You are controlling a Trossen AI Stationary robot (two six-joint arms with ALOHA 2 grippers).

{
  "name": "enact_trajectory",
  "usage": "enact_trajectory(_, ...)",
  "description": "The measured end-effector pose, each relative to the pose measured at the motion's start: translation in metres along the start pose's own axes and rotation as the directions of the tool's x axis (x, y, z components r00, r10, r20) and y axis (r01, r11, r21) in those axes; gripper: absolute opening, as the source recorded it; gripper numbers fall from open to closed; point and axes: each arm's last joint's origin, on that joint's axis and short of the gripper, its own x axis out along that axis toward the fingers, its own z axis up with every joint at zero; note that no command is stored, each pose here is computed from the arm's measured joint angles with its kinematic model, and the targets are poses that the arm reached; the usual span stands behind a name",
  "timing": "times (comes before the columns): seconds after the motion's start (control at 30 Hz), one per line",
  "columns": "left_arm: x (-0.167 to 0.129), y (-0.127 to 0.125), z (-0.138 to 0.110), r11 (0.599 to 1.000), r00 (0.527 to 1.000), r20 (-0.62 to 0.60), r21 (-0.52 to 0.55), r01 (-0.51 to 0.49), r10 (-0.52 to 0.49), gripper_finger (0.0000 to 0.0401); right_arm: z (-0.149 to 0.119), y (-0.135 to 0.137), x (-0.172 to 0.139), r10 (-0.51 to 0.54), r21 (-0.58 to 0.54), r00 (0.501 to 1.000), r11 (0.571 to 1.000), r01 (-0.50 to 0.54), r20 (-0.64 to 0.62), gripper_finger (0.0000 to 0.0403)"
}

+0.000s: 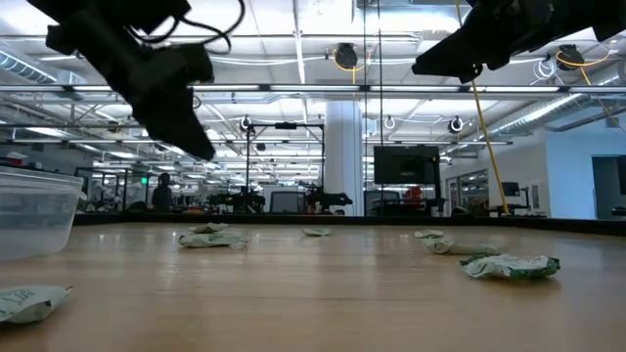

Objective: Pick and place Stevia / Truvia into bins
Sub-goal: Put the stevia packet into the transparent container

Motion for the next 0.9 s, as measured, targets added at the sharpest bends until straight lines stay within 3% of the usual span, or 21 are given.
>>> enact_trajectory(0.3, 0.04, -0.012, -0.028, 0.97, 0.978, -0.12, 0.19, -0.148, 0.172, 0.0157, 0.0, 0.0, 0.0, 0.001, 0.006, 1.0, 1.0, -0.001, 0.0, 0.0109)
enact_trajectory(0.57, 0.055, -0.017, -0.031, 0.953, 0.98, -0.086, 0.264, -0.151, 0.179, 0.0156, 0.0, 0.0, 0.0, 0.001, 0.005, 1.0, 1.0, -0.001, -0.001, 0.0106)
enact_trajectory(0.9, 0.077, -0.011, -0.044, 0.954, 0.955, -0.14, 0.19, -0.233, 0.262, 0.0152, 0.0, 0.0, 0.0, 0.001, 0.005, 1.0, 1.0, -0.001, -0.001, 0.0105)
